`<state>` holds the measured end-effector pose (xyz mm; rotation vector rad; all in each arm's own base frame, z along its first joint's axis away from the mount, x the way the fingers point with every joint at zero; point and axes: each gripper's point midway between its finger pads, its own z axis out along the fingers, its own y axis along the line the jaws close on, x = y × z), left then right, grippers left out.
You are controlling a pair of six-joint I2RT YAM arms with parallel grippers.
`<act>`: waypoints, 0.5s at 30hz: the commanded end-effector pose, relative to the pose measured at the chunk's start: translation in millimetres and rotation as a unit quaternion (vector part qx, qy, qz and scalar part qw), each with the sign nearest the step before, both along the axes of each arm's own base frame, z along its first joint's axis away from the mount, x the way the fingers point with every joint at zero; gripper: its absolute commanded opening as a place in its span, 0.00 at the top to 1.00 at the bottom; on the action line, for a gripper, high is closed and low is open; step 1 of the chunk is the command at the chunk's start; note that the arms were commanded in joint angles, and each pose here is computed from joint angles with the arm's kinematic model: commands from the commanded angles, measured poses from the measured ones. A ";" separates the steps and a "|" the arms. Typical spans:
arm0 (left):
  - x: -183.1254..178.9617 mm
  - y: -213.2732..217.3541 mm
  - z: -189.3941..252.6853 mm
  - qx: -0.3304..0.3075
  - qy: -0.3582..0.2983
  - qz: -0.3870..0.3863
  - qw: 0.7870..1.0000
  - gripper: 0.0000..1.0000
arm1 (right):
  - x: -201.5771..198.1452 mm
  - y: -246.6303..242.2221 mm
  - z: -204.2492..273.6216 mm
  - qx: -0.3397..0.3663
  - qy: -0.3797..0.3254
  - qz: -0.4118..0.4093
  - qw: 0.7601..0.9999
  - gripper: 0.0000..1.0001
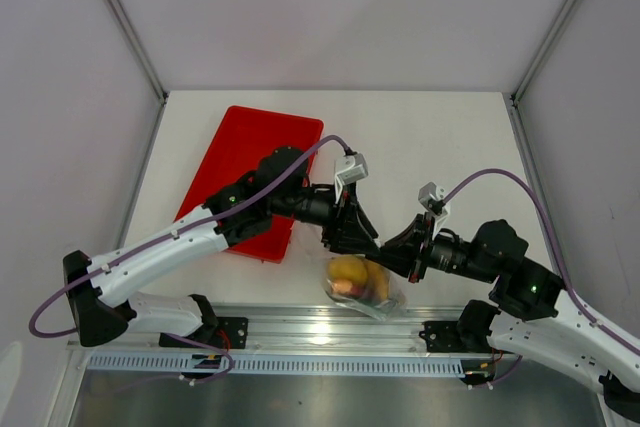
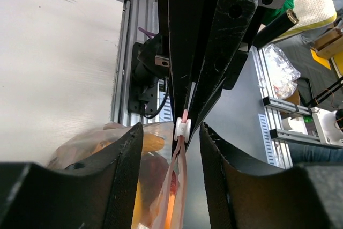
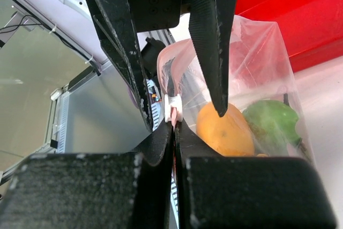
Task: Place the food in the zip-top bag and seal the zipper
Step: Zip the zipper food storage bag at the center of the board.
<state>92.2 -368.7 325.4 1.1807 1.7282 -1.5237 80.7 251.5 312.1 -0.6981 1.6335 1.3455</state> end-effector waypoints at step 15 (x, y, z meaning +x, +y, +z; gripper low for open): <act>-1.2 3.0 9.2 -0.021 -0.004 -0.007 1.000 0.82 | -4.6 -0.9 22.6 0.047 -0.014 0.018 0.999 1.00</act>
